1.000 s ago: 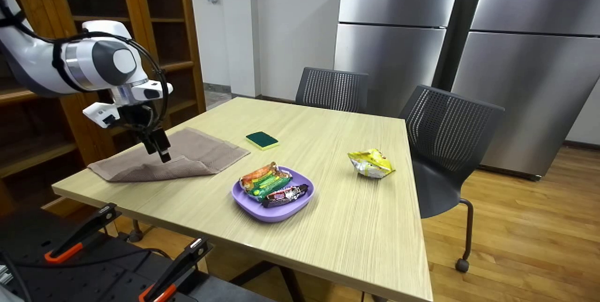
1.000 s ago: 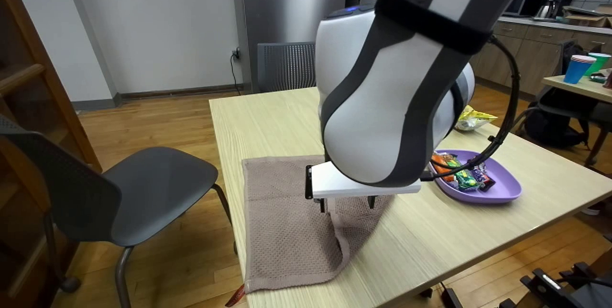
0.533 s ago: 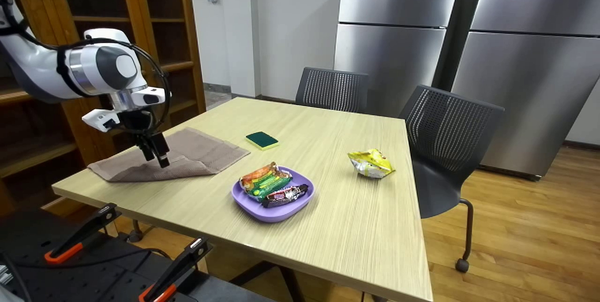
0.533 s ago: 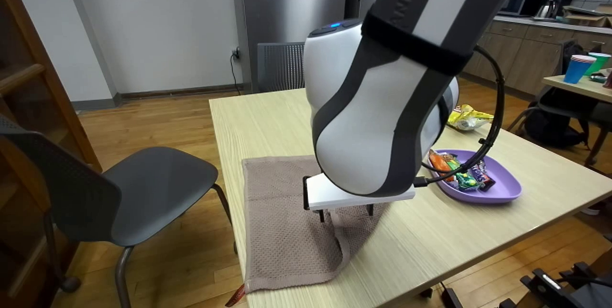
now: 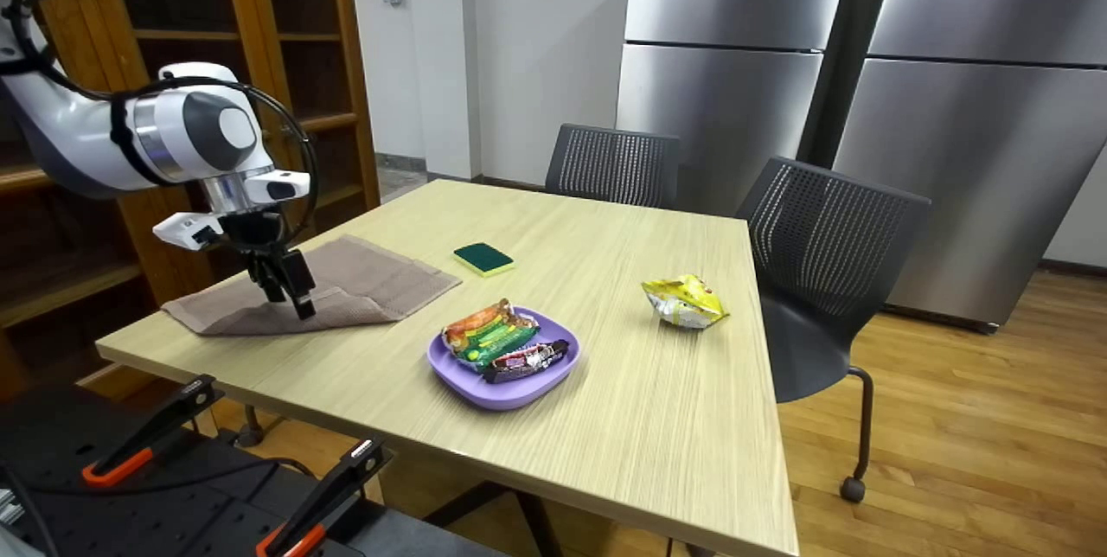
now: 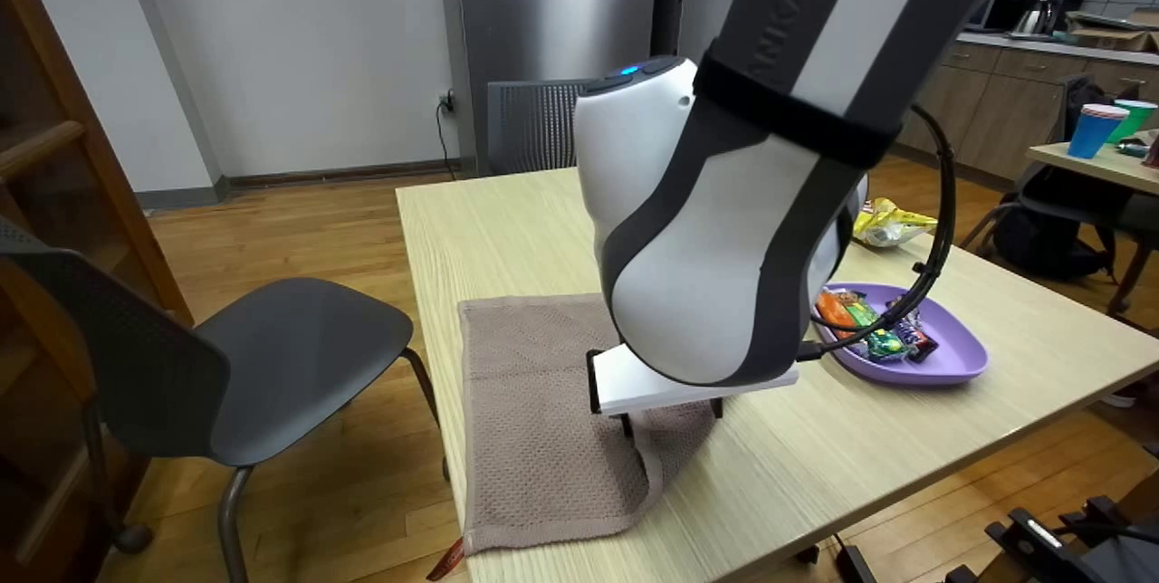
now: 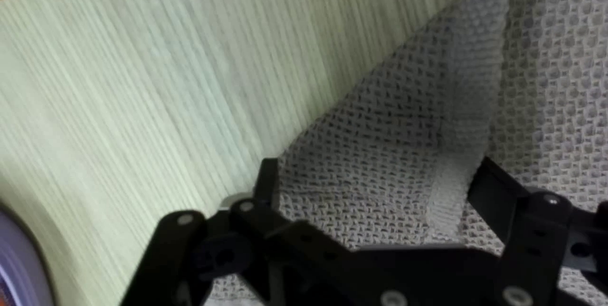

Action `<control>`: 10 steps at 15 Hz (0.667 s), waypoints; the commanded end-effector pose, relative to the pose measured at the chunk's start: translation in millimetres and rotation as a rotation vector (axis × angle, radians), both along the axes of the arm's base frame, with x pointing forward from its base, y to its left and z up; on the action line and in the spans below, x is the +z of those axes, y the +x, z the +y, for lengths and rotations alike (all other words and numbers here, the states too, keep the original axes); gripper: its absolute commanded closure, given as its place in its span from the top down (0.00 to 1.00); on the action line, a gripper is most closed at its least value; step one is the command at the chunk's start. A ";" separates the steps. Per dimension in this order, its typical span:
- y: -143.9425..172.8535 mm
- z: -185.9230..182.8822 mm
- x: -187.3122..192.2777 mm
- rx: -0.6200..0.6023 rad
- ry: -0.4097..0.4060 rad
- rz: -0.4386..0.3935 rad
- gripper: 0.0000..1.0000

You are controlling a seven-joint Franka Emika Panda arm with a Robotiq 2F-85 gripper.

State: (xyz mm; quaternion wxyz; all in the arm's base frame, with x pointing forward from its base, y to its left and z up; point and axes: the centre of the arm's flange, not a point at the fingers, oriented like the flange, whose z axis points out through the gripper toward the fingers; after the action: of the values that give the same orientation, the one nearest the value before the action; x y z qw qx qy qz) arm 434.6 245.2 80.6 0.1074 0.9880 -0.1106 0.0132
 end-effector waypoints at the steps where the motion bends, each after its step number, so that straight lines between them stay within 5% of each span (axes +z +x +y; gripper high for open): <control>1: 5.1 -0.8 1.4 -0.015 -0.014 0.019 1.00; 10: 6.3 -12.6 2.2 -0.029 -0.016 0.020 1.00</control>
State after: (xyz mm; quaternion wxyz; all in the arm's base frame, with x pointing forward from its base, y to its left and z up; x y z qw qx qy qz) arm 441.1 231.1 79.3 0.1128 0.9866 -0.1173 0.0101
